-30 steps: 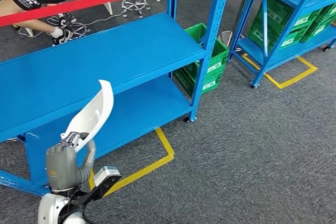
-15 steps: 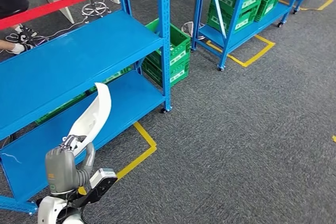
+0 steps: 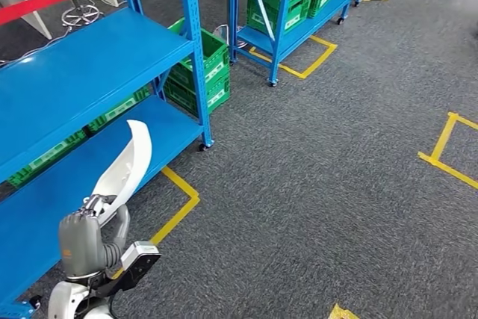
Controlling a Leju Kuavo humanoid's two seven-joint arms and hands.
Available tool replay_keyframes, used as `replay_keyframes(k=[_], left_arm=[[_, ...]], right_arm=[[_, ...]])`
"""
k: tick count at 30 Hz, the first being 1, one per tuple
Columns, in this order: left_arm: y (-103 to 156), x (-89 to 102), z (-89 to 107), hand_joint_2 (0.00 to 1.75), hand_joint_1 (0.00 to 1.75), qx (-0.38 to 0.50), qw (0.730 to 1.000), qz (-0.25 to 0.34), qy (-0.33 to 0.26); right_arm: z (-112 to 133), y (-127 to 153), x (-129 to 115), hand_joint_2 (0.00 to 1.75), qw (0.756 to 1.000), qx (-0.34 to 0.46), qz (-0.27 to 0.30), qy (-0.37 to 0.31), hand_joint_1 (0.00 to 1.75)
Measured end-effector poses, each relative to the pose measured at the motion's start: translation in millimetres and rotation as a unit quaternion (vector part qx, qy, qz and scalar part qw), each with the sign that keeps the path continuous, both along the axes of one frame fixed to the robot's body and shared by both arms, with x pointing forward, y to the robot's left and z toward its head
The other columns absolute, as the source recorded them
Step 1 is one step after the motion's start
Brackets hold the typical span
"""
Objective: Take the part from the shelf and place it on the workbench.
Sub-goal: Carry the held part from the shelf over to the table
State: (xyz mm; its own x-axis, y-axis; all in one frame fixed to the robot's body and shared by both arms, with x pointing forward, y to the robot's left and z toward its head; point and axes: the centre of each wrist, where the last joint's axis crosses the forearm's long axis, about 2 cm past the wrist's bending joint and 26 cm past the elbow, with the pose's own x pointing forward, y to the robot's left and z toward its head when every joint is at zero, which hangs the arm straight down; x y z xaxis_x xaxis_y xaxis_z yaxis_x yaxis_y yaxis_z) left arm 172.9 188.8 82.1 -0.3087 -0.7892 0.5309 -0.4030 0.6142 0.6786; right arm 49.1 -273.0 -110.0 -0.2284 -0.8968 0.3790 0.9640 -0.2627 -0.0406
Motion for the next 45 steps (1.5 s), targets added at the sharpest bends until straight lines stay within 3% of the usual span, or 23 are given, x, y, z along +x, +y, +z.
replay_keyframes(k=[11, 45], left_arm=[[6.7, 0.1, -3.2, 1.75, 1.75, 0.002, 1.000, -0.004, -0.010], [12.2, -3.5, -12.6, 1.75, 1.75, 0.026, 0.999, -0.023, -0.015]], right_arm=[[1.7, 6.0, 10.0, 1.75, 1.000, 0.008, -0.014, -0.003, 0.00], [0.8, 8.5, 2.9, 1.75, 1.000, 0.012, -0.022, 0.002, 0.00]])
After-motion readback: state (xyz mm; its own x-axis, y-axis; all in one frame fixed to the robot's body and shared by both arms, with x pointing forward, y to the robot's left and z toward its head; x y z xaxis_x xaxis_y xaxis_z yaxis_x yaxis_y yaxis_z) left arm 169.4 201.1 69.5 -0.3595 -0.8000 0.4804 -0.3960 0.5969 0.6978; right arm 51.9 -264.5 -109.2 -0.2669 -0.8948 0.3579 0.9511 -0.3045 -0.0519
